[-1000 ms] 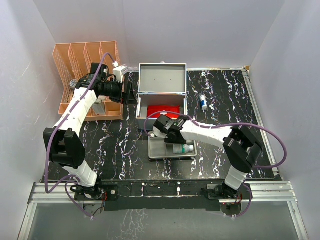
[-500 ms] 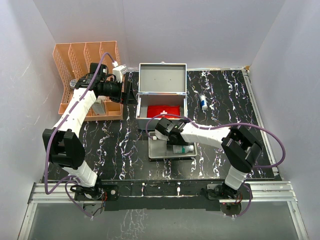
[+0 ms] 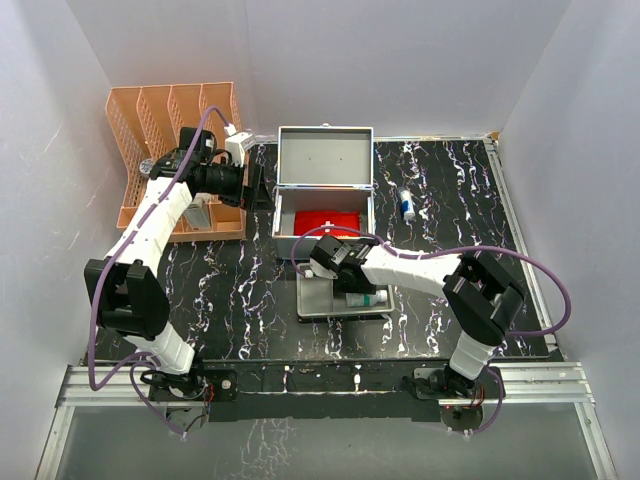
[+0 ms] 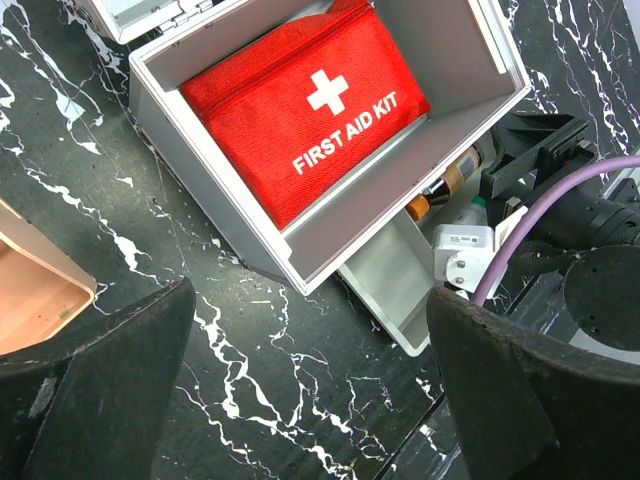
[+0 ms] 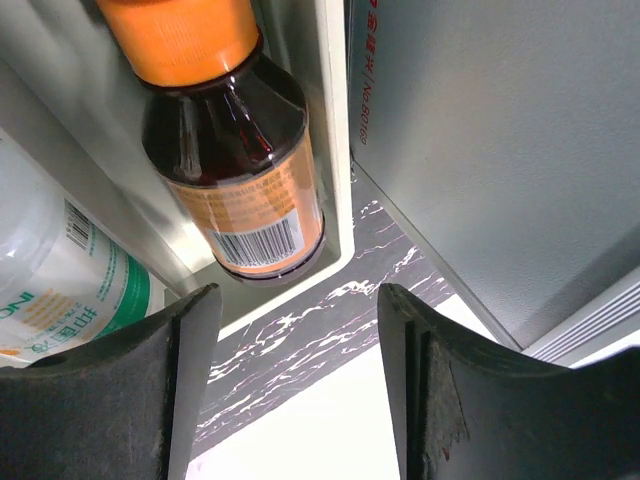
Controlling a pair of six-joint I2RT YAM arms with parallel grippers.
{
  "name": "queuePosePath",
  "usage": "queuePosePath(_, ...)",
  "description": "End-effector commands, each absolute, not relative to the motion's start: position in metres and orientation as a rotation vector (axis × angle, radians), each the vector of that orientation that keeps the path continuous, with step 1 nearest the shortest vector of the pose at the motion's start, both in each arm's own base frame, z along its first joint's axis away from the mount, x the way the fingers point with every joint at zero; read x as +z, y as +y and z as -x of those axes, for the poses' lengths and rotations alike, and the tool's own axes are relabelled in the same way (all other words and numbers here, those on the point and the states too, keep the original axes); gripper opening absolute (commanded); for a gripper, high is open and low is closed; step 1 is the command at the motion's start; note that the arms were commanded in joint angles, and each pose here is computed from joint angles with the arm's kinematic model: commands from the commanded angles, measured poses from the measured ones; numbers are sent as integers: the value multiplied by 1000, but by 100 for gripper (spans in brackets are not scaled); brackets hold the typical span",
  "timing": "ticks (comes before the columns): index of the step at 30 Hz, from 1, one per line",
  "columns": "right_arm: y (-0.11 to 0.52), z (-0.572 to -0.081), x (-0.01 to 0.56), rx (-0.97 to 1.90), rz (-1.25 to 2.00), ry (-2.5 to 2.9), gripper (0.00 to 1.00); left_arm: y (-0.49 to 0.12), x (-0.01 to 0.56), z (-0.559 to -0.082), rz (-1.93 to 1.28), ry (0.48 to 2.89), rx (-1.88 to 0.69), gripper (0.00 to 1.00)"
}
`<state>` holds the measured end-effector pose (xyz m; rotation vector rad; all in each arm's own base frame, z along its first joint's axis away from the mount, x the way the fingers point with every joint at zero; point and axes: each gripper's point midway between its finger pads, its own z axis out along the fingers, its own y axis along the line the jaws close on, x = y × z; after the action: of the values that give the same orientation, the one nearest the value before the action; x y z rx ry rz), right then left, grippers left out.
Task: Organize the medicine kit
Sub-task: Place the pill bottle in the medicine box compartment.
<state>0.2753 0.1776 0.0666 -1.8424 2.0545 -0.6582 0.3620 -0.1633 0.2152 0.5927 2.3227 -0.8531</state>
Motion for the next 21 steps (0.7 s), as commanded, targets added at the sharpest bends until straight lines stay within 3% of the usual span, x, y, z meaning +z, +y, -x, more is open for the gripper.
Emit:
queuePosePath(1,190,-285,84,-648,1759,2025,61,-164,237,-347,-617,2267,-879,99)
queuePosePath(5,203,-294,107,-613,1640,2039,60,-164,237,-346,-615,2268,-882,99)
queuePosePath(13,231,-327,251,-502,1179,1898,61,-160,235,-344,-624,2288,-854,99)
queuePosePath(18,216,-343,334,-552,891,1765,79,-155,239,-345,-629,2294,-825,99)
queuePosePath(21,209,-353,353,-541,777,1725,82,-154,244,-347,-626,2285,-811,99)
